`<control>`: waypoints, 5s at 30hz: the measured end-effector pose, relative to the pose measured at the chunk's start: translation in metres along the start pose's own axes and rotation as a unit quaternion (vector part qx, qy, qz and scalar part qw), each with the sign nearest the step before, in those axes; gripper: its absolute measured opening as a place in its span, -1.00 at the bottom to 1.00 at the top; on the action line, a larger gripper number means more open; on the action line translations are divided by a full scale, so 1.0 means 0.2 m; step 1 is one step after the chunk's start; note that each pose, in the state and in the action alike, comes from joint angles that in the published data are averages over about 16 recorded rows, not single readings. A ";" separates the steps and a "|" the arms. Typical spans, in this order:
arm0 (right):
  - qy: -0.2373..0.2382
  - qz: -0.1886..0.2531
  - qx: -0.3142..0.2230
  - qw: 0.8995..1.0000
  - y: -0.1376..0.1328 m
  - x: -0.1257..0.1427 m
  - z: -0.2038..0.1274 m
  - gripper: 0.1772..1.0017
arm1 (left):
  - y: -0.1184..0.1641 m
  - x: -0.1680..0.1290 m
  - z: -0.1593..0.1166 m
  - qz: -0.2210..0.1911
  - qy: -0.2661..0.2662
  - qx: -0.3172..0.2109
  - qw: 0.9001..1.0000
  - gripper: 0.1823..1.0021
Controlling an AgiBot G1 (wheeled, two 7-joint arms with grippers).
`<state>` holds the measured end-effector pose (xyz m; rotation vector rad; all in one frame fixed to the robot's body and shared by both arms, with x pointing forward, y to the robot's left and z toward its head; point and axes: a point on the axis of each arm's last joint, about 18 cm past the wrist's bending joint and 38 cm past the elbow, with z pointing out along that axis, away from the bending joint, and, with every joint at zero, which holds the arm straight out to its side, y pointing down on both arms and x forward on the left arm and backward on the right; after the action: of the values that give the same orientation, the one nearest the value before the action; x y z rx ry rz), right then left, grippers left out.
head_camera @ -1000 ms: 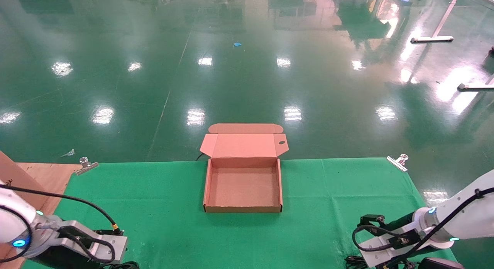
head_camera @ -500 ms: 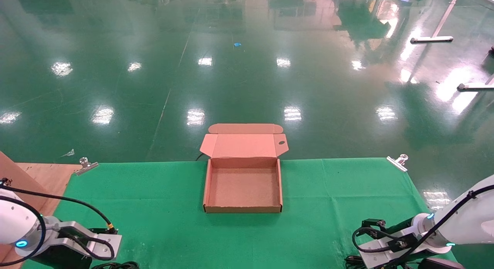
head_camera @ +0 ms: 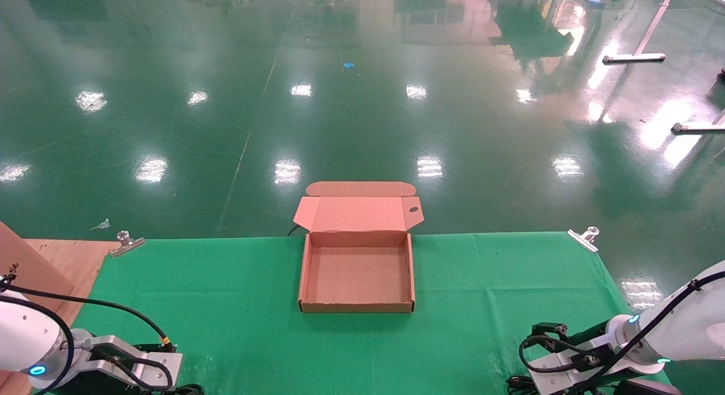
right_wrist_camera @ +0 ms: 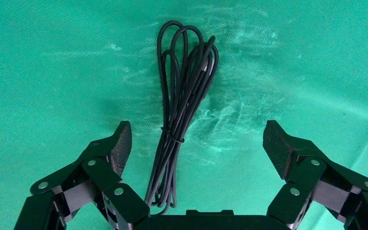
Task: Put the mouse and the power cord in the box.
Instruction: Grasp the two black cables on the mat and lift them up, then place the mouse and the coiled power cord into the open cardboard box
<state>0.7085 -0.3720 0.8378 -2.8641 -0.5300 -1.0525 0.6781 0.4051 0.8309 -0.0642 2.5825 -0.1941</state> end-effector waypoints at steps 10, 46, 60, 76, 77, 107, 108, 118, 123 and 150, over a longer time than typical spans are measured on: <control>-0.003 -0.008 -0.001 1.000 -0.01 0.00 0.01 0.85 | 0.01 0.01 0.01 -0.001 -0.001 -0.002 1.000 0.88; 0.006 -0.010 0.028 1.000 -0.04 0.06 -0.09 -0.78 | 0.00 -0.05 -0.10 0.008 -0.011 0.011 1.000 -0.50; 0.090 -0.025 0.067 0.993 -0.09 0.40 -0.46 -0.87 | -0.22 -0.33 -0.47 0.070 -0.070 0.033 0.995 -0.53; 0.191 -0.060 0.101 0.975 -0.41 0.88 -0.85 -0.87 | -0.70 -0.64 -0.84 0.145 -0.169 0.074 0.972 -0.53; 0.196 -0.063 0.102 0.973 -0.43 0.91 -0.87 -0.87 | -0.73 -0.66 -0.85 0.148 -0.179 0.076 0.970 -0.53; 0.247 -0.077 0.132 0.957 -0.69 1.11 -0.98 -0.88 | -1.09 -0.83 -0.62 0.168 -0.316 0.133 0.924 -0.54; 0.244 -0.077 0.135 0.957 -0.68 1.10 -0.98 -0.88 | -1.10 -0.82 -0.59 0.168 -0.320 0.137 0.922 -0.54; 0.218 -0.073 0.162 0.960 -0.60 0.98 -0.99 -0.88 | -1.28 -0.67 -0.26 0.169 -0.326 0.194 0.910 -0.54; 0.211 -0.068 0.164 0.961 -0.55 0.93 -0.96 -0.88 | -1.33 -0.59 -0.14 0.177 -0.317 0.197 0.911 -0.54; 0.194 -0.061 0.174 0.964 -0.56 0.88 -0.83 -0.88 | -1.36 -0.56 -0.02 0.161 -0.327 0.159 0.918 -0.36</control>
<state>0.6933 -0.2395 1.0695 -2.2732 -0.7740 -1.3400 0.7732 0.1460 0.9325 0.3552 1.8332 -0.3906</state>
